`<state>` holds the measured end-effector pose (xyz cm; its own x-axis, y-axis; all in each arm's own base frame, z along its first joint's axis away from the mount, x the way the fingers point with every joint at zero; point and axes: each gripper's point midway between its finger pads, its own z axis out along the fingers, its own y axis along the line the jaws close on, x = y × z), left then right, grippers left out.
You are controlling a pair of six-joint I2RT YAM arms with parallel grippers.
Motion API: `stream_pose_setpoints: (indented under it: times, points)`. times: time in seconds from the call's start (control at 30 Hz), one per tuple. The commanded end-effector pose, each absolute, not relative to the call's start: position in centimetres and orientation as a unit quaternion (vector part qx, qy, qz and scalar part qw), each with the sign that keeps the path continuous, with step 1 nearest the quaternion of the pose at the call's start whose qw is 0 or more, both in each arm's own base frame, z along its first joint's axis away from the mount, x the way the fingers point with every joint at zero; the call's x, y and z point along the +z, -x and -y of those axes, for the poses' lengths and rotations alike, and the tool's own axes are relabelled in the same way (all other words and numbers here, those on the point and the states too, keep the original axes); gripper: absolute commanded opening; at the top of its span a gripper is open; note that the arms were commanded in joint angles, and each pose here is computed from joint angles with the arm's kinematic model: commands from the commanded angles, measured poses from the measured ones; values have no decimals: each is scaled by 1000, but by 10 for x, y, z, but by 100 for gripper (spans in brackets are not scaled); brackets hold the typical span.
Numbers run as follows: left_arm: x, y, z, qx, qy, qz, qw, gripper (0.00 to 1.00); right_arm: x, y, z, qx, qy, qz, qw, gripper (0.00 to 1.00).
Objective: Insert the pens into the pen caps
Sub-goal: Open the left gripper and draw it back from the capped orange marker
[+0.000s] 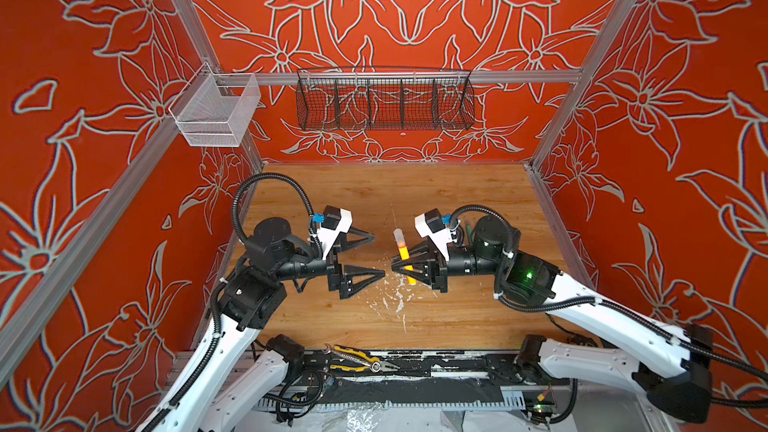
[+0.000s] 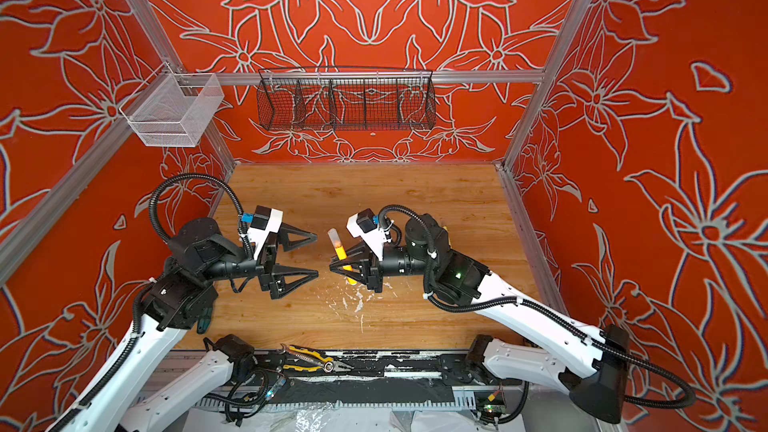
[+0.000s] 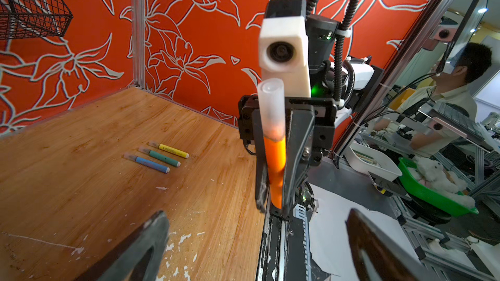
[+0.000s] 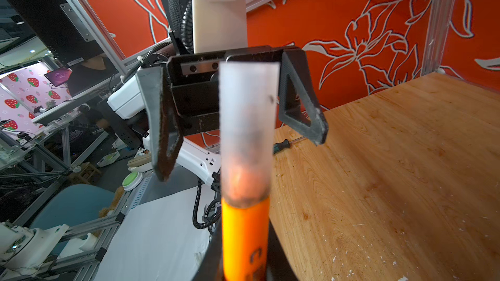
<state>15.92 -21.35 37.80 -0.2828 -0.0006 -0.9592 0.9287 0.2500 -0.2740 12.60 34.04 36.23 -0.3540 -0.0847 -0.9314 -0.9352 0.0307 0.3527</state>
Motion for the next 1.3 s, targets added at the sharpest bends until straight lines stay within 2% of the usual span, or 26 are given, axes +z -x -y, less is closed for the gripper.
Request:
stream_pose_setpoints:
  times: [0.0,0.07,0.1,0.33,0.47,0.77,1.27]
  points:
    - [395,-168,215,-496,-361,-614,497,92,374,-117,-344,577,435,-581,374,0]
    - [399,-173,217,-500,-357,-612,498,85,372,-114,-346,583,439,-578,365,0]
    - [401,-177,217,-498,-350,-614,502,85,371,-113,-347,584,442,-578,362,0]
    - [408,-204,203,-448,-290,-641,553,94,365,-110,-349,585,449,-578,348,0]
    - [414,-206,201,-438,-286,-638,565,97,361,-110,-351,586,451,-580,342,0]
    - [422,-211,199,-426,-282,-637,577,99,355,-107,-353,587,456,-580,332,0]
    - [411,-190,216,-463,-355,-636,505,100,355,-107,-352,584,455,-581,337,0]
